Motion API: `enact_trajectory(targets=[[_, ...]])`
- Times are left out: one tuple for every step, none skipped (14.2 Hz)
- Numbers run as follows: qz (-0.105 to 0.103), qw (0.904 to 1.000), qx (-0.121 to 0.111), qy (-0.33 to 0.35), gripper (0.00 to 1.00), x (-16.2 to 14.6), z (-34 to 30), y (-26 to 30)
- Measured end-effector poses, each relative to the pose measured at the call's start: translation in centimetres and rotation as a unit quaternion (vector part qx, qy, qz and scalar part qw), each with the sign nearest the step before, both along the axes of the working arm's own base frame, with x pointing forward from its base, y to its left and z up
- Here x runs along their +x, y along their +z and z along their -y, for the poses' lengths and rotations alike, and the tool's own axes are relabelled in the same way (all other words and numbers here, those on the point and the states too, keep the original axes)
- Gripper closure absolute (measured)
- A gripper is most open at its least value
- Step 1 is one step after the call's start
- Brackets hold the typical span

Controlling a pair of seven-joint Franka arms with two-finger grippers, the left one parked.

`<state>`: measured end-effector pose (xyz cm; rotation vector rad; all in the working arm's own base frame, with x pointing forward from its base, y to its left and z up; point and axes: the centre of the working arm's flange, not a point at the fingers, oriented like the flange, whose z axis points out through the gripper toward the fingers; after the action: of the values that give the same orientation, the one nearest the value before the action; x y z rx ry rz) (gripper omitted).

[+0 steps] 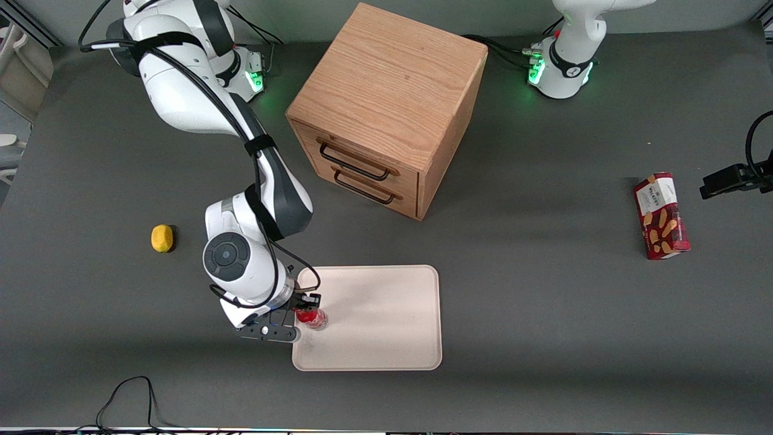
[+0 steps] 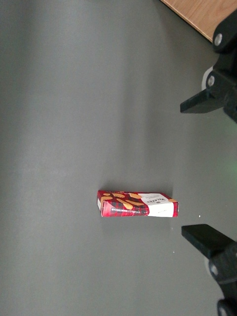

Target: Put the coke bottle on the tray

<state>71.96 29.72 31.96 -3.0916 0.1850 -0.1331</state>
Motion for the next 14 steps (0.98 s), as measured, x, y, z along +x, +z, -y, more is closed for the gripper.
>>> enact_trajectory(targets=[[0.000,1.0000,0.000,0.001,0.68,0.0,0.0,0.0],[0.000,1.0000,0.000,0.002,0.68,0.0,0.0,0.0],[0.000,1.0000,0.000,0.003,0.68,0.0,0.0,0.0],[0.000,1.0000,0.000,0.002,0.68,0.0,0.0,0.0],[0.000,1.0000,0.000,0.002,0.62,0.0,0.1,0.0],[0.000,1.0000,-0.001,0.002,0.53,0.0,0.1,0.0],[0.000,1.0000,-0.001,0.001,0.42,0.0,0.2,0.0],[0.000,1.0000,0.000,0.001,0.33,0.1,0.2,0.0],[0.001,1.0000,0.000,0.001,0.23,0.1,0.2,0.2],[0.002,1.0000,0.001,0.001,0.12,0.1,0.2,0.4],[0.004,1.0000,0.002,0.000,0.03,0.1,0.2,0.6],[0.006,1.0000,0.003,-0.002,0.00,0.0,0.2,1.1],[0.006,1.0000,0.004,-0.006,0.00,0.0,0.2,1.9],[0.004,0.9999,0.005,-0.010,0.00,-0.3,0.3,3.0]])
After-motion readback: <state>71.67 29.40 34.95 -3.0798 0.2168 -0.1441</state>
